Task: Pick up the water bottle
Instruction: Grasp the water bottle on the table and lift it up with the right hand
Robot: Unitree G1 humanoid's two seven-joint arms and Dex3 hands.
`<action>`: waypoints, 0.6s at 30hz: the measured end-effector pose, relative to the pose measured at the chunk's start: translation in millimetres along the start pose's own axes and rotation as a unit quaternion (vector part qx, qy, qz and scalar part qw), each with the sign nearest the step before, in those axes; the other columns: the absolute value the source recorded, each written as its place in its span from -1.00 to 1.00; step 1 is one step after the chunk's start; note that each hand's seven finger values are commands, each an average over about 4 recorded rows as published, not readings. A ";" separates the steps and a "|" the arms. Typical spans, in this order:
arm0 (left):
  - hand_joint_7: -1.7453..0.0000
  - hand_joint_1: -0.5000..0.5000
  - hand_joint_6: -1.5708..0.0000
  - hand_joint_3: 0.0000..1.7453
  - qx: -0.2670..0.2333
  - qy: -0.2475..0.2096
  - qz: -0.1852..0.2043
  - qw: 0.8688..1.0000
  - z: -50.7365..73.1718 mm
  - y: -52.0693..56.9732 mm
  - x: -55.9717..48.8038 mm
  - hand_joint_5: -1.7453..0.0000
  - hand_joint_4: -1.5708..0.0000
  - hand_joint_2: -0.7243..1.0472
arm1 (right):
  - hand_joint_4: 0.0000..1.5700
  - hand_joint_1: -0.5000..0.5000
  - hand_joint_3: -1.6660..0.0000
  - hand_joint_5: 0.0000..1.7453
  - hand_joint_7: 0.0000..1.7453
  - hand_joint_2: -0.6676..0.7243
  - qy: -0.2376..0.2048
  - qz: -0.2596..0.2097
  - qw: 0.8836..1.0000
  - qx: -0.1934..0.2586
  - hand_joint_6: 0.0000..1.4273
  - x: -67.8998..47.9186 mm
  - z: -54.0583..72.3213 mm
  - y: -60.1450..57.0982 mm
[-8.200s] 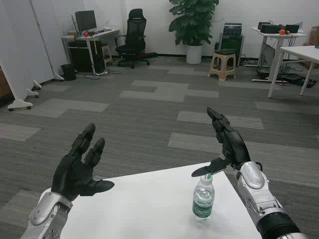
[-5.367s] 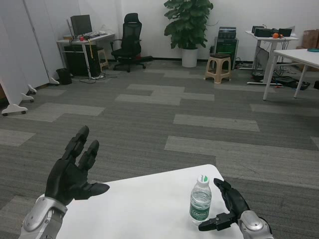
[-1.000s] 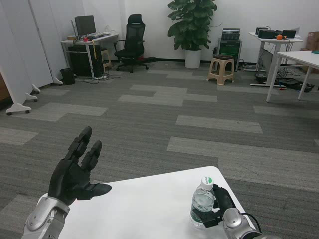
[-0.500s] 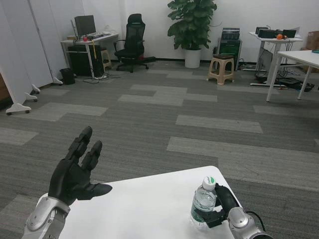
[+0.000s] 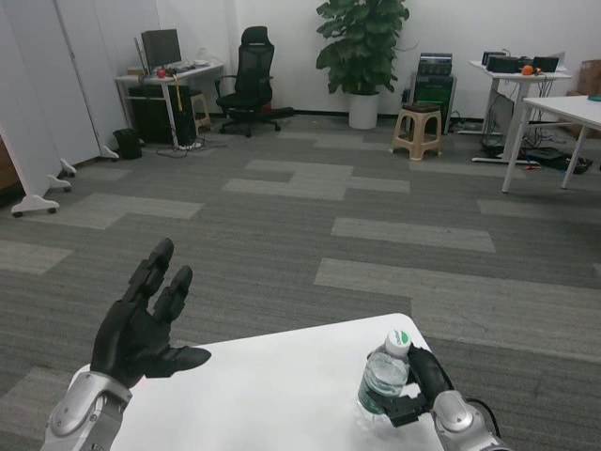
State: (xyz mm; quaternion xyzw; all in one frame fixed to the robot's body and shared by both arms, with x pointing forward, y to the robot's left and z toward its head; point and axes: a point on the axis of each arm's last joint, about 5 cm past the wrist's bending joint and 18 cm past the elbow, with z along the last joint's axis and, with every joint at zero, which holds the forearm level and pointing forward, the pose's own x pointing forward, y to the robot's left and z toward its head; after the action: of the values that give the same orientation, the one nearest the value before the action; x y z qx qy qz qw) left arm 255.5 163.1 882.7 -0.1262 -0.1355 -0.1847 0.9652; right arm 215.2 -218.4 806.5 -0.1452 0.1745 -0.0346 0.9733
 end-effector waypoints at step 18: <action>1.00 -1.00 1.00 -0.90 -0.001 0.000 0.001 1.000 -0.5 -0.1 -0.7 1.00 1.00 0.20 | 0.46 -0.90 -0.62 0.78 0.44 -0.82 -0.138 -0.013 0.990 -0.019 0.80 -5.3 40.6 -33.0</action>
State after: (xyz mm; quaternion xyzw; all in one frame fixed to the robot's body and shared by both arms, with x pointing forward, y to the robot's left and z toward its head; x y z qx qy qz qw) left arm 255.0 163.1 882.1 -0.1275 -0.1352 -0.1840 0.9652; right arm 223.8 -238.3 854.3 -0.1695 0.0377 -0.0235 0.9845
